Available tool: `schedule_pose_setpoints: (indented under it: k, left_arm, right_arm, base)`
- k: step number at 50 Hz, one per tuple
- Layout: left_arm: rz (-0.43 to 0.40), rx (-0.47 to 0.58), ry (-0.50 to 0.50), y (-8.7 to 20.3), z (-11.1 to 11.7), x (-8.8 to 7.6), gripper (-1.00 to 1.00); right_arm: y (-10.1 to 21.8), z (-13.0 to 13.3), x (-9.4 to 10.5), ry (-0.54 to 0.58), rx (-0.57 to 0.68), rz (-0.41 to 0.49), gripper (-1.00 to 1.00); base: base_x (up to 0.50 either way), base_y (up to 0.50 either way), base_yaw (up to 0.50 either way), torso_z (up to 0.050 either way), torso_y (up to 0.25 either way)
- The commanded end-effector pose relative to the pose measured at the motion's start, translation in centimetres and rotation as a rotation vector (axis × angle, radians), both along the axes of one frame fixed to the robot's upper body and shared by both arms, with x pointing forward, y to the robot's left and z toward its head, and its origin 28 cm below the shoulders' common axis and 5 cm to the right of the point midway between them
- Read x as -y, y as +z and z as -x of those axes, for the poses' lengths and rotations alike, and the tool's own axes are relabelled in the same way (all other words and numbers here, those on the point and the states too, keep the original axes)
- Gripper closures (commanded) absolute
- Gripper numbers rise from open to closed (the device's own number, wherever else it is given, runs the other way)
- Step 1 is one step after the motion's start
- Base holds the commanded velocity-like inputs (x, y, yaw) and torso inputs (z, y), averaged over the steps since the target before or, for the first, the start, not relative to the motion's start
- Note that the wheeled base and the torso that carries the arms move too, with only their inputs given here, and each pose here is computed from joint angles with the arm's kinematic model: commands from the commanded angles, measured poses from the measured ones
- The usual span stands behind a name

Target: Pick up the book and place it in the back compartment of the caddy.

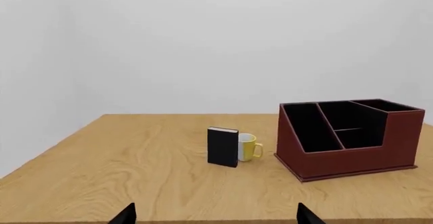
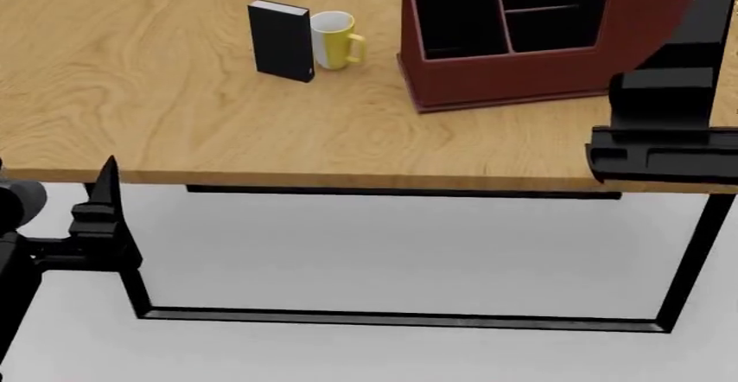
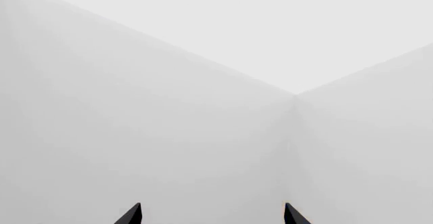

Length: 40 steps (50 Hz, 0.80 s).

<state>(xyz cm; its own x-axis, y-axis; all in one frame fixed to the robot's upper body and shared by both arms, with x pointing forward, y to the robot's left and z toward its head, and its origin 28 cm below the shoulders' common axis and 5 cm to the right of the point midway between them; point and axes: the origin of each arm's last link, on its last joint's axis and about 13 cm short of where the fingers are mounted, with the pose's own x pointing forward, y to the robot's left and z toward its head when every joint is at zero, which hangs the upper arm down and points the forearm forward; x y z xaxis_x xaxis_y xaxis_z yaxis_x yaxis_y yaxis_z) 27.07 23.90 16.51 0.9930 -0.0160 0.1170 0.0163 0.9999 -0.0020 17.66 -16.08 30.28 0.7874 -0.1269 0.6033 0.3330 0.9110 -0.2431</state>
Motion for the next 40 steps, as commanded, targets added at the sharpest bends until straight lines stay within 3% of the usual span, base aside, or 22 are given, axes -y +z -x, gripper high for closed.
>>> schedule_pose_setpoints:
  k: [1,40]
  left_arm:
    - [0.001,0.000,0.000,0.02,-0.02,0.04,-1.00]
    - [-0.006,0.002,-0.004,-0.30,-0.05,0.09,-1.00]
  right_arm:
    - [-0.02,0.08,0.06,-0.003,0.001,-0.001,-1.00]
    - [-0.49,-0.09,-0.13,0.011,-0.005,0.011,-1.00]
  base:
    - [0.00,-0.23,0.00,0.000,0.000]
    - [0.00,-0.33,0.00,0.000,0.000]
